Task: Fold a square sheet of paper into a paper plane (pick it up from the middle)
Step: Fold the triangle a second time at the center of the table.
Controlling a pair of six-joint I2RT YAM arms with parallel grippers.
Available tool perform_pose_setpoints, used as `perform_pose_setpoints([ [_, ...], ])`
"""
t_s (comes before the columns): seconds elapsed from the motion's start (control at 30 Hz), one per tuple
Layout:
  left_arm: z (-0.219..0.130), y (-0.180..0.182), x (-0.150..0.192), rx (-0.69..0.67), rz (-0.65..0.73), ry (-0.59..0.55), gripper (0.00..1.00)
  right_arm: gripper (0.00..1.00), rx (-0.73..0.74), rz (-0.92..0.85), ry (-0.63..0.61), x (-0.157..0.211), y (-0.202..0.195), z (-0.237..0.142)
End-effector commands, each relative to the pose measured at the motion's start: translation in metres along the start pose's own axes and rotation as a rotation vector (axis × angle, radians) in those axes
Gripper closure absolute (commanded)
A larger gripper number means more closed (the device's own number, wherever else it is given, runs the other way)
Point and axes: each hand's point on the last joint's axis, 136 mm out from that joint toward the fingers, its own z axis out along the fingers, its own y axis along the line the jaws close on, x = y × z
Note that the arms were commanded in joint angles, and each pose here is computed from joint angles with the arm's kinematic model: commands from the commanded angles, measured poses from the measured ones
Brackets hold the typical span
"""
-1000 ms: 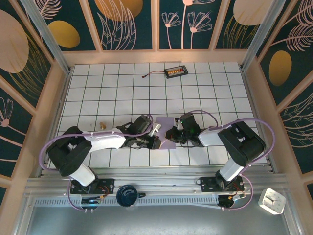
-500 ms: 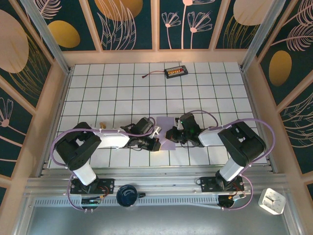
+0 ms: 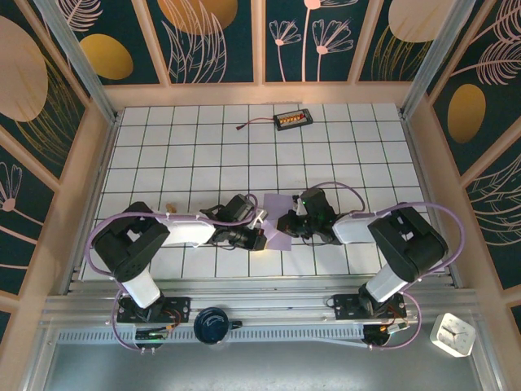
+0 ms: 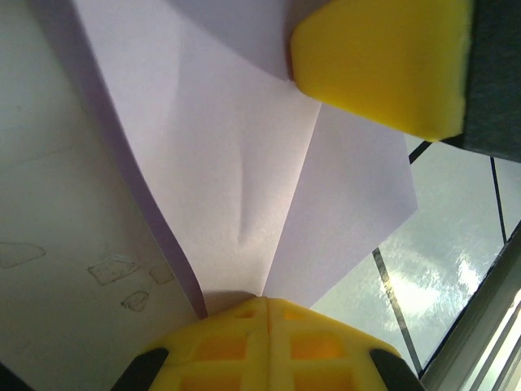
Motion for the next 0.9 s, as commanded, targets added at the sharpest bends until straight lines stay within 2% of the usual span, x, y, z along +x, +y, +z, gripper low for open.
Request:
perform_pose_setpoints([
  [0.0,0.009,0.021,0.013,-0.056,-0.019,0.048,0.99,1.0,-0.041,-0.025,-0.005,-0.003,0.013,-0.007],
  [0.23,0.01,0.021,0.012,-0.054,-0.021,0.053,0.99,1.0,-0.05,-0.036,0.015,0.002,0.018,-0.001],
  [0.53,0.006,0.015,0.007,-0.041,-0.012,0.044,0.99,1.0,0.041,-0.003,0.005,-0.003,-0.011,0.005],
  [0.87,-0.012,-0.031,-0.025,0.118,-0.005,-0.052,0.9,1.0,0.073,0.013,0.019,0.004,-0.025,0.005],
])
